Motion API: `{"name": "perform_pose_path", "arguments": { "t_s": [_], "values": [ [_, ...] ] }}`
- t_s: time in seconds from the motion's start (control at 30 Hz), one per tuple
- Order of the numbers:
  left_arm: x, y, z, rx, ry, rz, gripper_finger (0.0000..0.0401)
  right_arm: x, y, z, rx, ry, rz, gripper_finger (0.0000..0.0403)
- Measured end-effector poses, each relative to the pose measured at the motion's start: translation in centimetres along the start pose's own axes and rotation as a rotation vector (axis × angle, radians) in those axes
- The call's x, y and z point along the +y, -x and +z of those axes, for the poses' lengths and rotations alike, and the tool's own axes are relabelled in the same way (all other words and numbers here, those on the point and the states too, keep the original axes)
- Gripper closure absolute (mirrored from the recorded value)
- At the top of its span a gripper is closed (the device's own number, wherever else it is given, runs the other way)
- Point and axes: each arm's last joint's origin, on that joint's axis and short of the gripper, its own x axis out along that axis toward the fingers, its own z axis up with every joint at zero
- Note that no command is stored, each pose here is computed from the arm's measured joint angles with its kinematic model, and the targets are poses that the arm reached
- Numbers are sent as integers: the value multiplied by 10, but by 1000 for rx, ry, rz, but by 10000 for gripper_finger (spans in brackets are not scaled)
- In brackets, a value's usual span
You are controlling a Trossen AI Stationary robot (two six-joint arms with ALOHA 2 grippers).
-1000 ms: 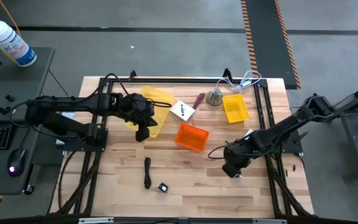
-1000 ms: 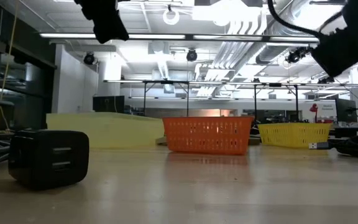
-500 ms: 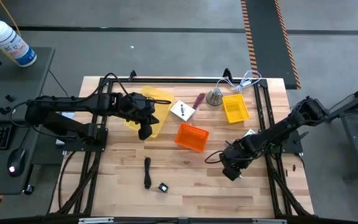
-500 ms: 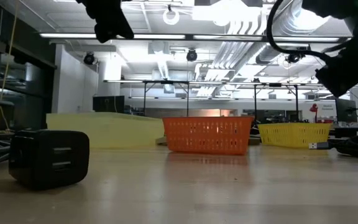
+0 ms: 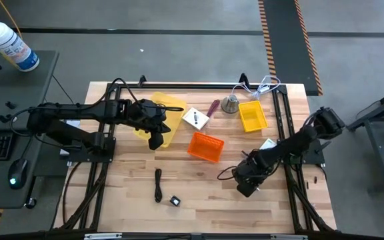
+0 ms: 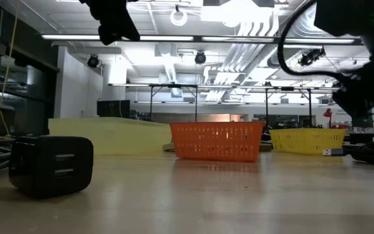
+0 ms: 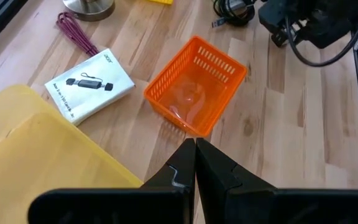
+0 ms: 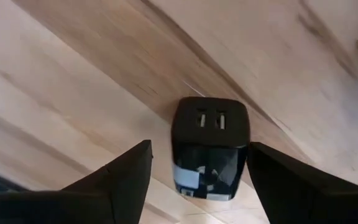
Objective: Pick and place items into bin
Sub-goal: Put the top black charger adapter into the orange bin
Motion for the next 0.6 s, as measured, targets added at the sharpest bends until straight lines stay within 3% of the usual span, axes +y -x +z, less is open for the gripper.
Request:
{"name": "perform_pose_path", "arguments": {
  "t_s": [0.1,0.23,0.6],
  "values": [
    [0,0,0,0,11,0,400,1,-6,-1,20,-33,-14,184],
    [0,0,0,0,21,0,400,3,-6,-4,22,-49,-2,259],
    [0,0,0,0,22,0,400,17,9,-6,7,-33,29,262]
  ]
}}
